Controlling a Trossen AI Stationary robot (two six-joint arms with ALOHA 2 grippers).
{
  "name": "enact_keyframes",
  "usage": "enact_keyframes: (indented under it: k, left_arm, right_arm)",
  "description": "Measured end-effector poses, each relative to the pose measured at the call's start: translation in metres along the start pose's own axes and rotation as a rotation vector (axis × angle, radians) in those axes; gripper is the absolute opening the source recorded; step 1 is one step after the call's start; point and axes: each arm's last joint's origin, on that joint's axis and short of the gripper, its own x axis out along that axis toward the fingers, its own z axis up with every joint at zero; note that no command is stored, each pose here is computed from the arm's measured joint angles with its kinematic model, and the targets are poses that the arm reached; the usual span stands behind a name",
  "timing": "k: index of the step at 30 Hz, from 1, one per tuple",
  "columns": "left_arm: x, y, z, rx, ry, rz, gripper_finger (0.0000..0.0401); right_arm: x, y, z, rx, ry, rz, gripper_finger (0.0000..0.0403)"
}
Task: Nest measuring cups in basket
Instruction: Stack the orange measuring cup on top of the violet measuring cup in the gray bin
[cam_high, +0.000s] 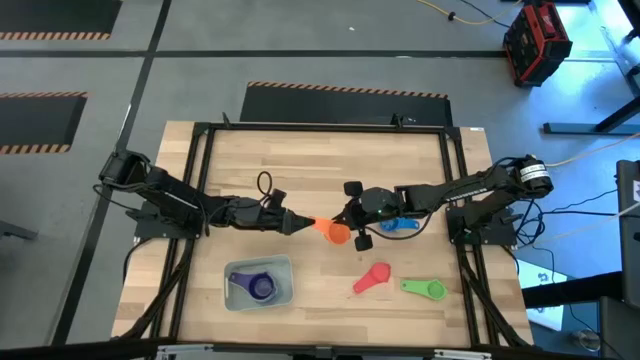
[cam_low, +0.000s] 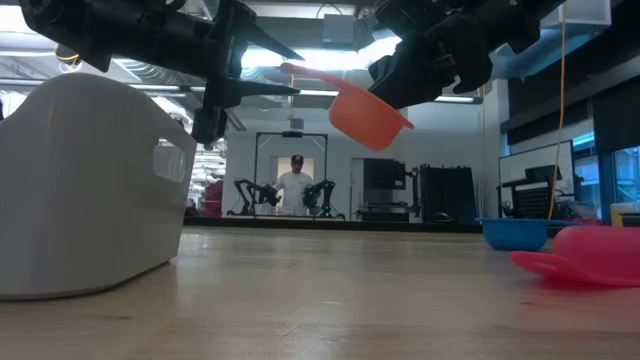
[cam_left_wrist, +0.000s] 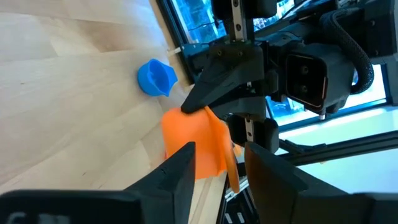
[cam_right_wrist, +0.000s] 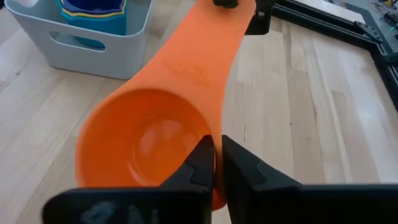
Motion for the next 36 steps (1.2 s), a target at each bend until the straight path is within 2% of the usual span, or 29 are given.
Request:
enact_keyframes:
  k: [6,10,13,18,27,31,36]
  left_arm:
    - [0.0000,0.0000,-0.0001,0.002,0.001,0.000,0.0086]
    - [0.0000,-0.0003,-0.0001,0.007,0.006,-0.005,0.0043]
    - [0.0001,-0.0014,0.0002,0.003,0.007,-0.012,0.0010]
    - [0.0000,-0.0013,-0.0003,0.007,0.011,-0.009,0.0006]
    - [-0.0001,0.0001,-0.0003,0.011,0.009,0.001,0.0003]
    - [-0.0001,0.0001,-0.0002,0.011,0.007,0.001,0.0002]
    - [-0.0001,0.0001,-0.0002,0.011,0.007,0.001,0.0002]
  right_arm:
    - [0.0000,0.0000,0.0000,0.000,0.000,0.000,0.0026]
    - [0.0000,0.0000,-0.0002,0.000,0.002,0.000,0.0017]
    - [0.0000,-0.0001,-0.0003,-0.001,0.003,-0.004,0.0025]
    - [0.0000,0.0000,-0.0002,0.000,0.002,-0.003,0.0051]
    - [0.0000,0.0000,0.0006,0.000,-0.007,-0.001,0.0064]
    - [0.0000,0.0000,0.0005,0.000,-0.006,0.000,0.0097]
    - [0.0000,0.0000,0.0005,0.000,-0.006,-0.001,0.0160]
